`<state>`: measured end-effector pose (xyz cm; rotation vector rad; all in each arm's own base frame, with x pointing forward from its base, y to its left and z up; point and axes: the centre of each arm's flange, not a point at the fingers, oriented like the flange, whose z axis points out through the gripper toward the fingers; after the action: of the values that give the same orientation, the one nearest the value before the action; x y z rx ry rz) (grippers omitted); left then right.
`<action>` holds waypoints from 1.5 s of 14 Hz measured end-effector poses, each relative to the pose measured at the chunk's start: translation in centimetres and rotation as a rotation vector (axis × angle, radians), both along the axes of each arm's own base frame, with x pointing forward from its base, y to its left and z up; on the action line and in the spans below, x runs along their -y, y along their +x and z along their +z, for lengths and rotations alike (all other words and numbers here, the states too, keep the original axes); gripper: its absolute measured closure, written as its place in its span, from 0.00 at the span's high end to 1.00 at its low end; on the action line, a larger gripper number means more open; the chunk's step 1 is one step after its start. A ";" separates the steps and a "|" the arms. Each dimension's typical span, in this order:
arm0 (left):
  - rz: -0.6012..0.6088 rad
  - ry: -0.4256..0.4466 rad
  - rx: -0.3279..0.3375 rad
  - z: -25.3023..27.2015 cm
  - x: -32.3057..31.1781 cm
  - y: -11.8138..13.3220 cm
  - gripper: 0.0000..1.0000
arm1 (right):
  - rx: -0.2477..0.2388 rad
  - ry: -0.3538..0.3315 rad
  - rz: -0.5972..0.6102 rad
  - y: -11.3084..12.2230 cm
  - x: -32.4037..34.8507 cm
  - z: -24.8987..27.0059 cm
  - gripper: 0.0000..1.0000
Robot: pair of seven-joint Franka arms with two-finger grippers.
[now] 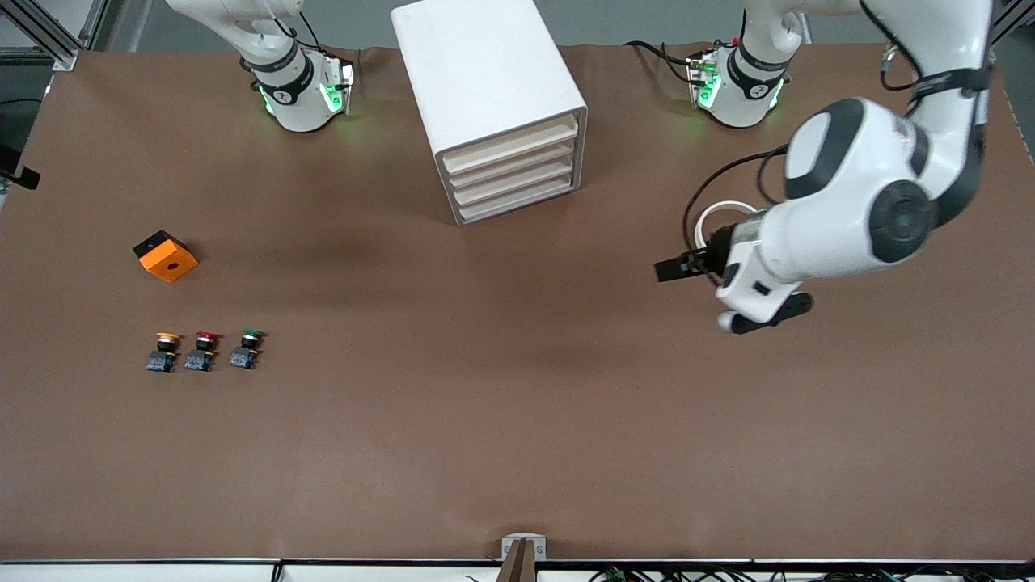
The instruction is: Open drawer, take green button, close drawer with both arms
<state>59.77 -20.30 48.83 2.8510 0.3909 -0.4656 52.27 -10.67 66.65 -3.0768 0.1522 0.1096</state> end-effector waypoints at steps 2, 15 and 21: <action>-0.053 -0.004 -0.008 2.2 -3.9 -0.7 1.00 | 0.015 0.003 0.008 -0.8 -0.6 -0.2 1.00; -0.241 0.164 0.259 9.4 -19.8 -7.8 1.00 | 0.026 -0.020 0.009 -2.1 -3.4 0.6 1.00; -0.232 0.188 0.371 11.4 -19.8 -6.2 1.00 | 0.041 -0.057 0.063 -2.0 -3.0 0.8 1.00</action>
<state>53.58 -0.53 60.21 3.0889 0.0361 0.0738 50.27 -7.66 67.42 -3.1387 0.0573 0.0452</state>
